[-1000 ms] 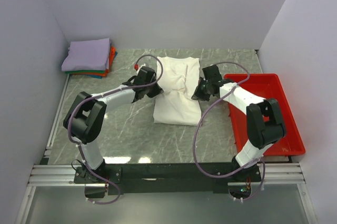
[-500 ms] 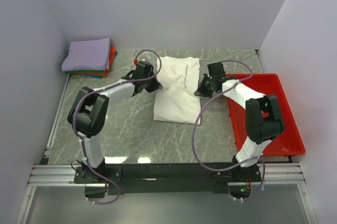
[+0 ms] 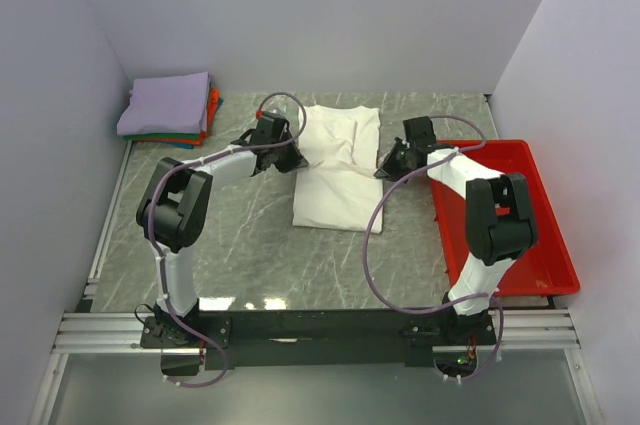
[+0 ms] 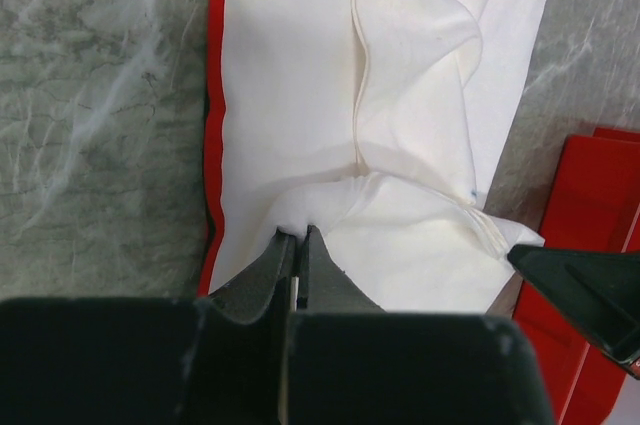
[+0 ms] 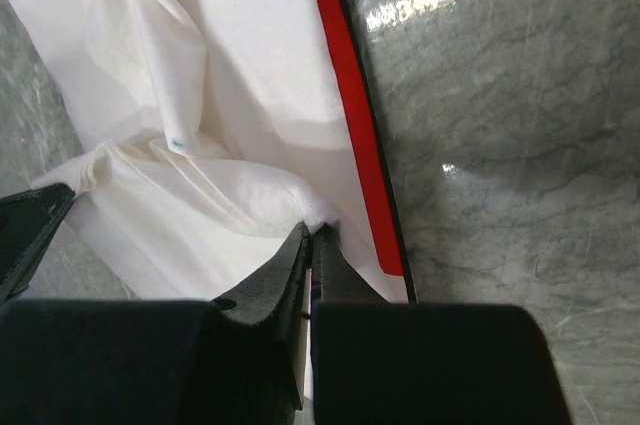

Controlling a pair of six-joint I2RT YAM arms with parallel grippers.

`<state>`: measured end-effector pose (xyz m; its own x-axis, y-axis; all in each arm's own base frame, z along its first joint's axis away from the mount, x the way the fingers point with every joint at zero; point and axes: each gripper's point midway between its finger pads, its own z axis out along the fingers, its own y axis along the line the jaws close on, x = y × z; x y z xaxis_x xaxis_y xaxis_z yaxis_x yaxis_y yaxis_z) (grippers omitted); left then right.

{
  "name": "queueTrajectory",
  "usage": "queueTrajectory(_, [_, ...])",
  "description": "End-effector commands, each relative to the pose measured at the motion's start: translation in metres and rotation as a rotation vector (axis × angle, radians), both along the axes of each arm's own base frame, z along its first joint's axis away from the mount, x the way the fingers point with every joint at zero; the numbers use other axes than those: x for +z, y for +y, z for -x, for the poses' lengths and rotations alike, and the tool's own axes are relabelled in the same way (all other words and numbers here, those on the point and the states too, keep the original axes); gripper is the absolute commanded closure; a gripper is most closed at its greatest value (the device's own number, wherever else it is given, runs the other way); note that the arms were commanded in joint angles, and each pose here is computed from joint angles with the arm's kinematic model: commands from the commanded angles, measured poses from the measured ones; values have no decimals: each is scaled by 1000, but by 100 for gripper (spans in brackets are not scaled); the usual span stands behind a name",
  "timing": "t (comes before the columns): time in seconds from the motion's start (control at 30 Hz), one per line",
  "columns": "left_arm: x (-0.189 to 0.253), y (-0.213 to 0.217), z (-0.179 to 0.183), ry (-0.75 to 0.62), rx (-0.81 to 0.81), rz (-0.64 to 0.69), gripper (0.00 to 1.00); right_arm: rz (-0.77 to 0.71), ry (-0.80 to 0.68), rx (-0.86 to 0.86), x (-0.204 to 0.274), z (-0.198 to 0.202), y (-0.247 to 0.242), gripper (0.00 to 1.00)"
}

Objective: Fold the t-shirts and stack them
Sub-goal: Fold the tshirt

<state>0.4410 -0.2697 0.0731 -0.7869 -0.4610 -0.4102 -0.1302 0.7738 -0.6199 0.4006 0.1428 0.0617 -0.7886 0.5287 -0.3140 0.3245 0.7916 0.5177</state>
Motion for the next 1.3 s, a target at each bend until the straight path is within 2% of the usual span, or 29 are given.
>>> queueTrajectory(0.0, [19,1,-13,-58,-11,2,99,-31,-108,-24,29,-28,-4,100])
queueTrajectory(0.17, [22,5,-13,-61,-4,4,99,-50,-126,-22,37,-32,-4,100])
queueTrajectory(0.27, [26,6,-15,-69,-10,-1,95,-52,-132,-22,39,-34,-4,100])
queueTrajectory(0.43, [35,7,-19,-84,-20,8,72,-62,-124,-10,40,-38,-4,100])
queueTrajectory(0.47, [37,8,-19,-88,-24,9,67,-62,-113,-4,38,-38,-4,97])
queueTrajectory(0.5, [44,10,-18,-102,-23,12,54,-59,-124,8,43,-41,-3,91])
queueTrajectory(0.53, [49,11,-17,-113,-23,14,48,-54,-115,16,43,-40,-4,75])
queueTrajectory(0.6, [70,14,-15,-159,-27,25,41,-33,-127,22,50,-40,-7,62])
queueTrajectory(0.67, [78,15,-9,-178,-26,46,40,-23,-152,21,63,-37,-9,50])
queueTrajectory(0.77, [85,9,6,-180,-34,72,43,16,-173,13,75,-31,-12,43])
queueTrajectory(0.83, [87,-2,17,-183,-55,75,53,29,-178,23,79,-24,-10,43])
queueTrajectory(0.87, [86,-7,20,-181,-64,74,63,29,-180,33,78,-21,-6,43])
queueTrajectory(0.93, [82,-25,30,-172,-91,72,69,34,-176,51,73,-11,3,43])
queueTrajectory(0.97, [78,-29,32,-168,-96,69,79,37,-174,59,71,-8,7,44])
queueTrajectory(1.03, [63,-44,38,-131,-116,67,90,49,-161,67,60,0,13,44])
queueTrajectory(1.07, [49,-50,43,-103,-127,59,99,47,-153,86,55,6,22,44])
queueTrajectory(1.27, [-3,-54,64,-25,-128,56,99,90,-54,120,1,28,37,44])
